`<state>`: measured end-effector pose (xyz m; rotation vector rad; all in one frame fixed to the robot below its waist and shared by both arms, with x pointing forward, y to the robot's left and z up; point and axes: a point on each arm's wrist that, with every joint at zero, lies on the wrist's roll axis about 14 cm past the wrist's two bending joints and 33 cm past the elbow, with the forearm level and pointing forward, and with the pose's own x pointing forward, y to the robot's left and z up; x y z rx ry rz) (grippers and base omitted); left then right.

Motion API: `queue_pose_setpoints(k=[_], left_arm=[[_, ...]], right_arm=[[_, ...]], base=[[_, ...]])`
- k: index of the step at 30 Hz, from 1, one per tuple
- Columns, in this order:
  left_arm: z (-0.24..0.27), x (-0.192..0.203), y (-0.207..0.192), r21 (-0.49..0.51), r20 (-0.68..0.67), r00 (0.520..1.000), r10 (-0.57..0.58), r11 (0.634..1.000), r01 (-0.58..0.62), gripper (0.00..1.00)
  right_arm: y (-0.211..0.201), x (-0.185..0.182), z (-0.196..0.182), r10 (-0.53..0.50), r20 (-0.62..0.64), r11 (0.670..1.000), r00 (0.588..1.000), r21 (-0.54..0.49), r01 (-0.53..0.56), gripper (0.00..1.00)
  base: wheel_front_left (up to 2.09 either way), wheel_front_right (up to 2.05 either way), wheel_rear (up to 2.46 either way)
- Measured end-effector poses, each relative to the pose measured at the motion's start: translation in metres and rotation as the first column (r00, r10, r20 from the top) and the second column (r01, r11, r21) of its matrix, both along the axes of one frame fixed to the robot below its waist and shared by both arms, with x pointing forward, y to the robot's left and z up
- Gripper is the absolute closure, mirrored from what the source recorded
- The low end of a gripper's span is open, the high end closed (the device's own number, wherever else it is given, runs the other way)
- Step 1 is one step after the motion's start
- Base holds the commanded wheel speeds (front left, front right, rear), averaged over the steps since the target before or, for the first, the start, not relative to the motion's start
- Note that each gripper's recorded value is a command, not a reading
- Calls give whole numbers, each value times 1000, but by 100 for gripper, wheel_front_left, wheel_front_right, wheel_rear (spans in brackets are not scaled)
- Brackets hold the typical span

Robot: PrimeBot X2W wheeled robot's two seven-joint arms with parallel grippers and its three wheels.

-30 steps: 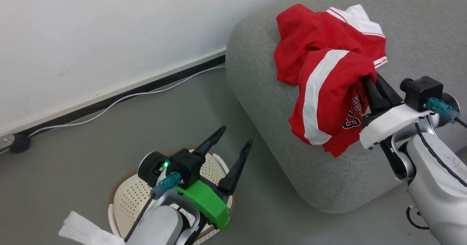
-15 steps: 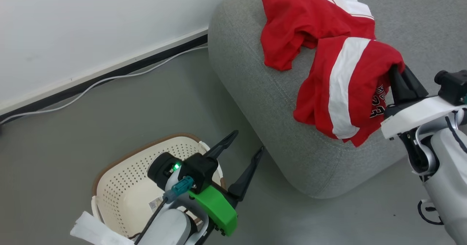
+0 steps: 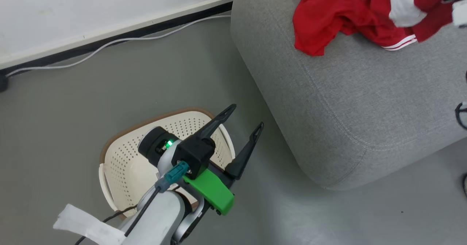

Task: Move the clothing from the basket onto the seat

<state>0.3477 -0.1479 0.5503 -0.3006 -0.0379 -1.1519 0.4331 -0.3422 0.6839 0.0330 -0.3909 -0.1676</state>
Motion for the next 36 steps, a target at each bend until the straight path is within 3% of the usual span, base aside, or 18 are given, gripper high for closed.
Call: queue_pose_setpoints(k=[9,18,27,31,36], left_arm=[[-4,34,14,-8,2,999,50,999,-50,0],[-20,67,32,7,12,994,104,995,-104,0],[-44,75,30,21,-35,997,74,997,-73,0],[-55,77,28,27,-55,997,58,998,-56,0],[-74,79,28,50,-89,995,46,998,-41,0]], right_arm=[[-36,49,52,-102,46,995,994,-15,103,100],[-80,86,20,-243,-64,970,968,-26,242,100],[-106,110,-53,-317,-209,946,925,-3,324,100],[-84,125,-125,-271,-351,957,896,2,290,100],[-54,120,-211,-207,-519,965,829,30,260,100]], base=[[0,0,0],[0,0,0],[0,0,0],[0,0,0],[0,0,0]])
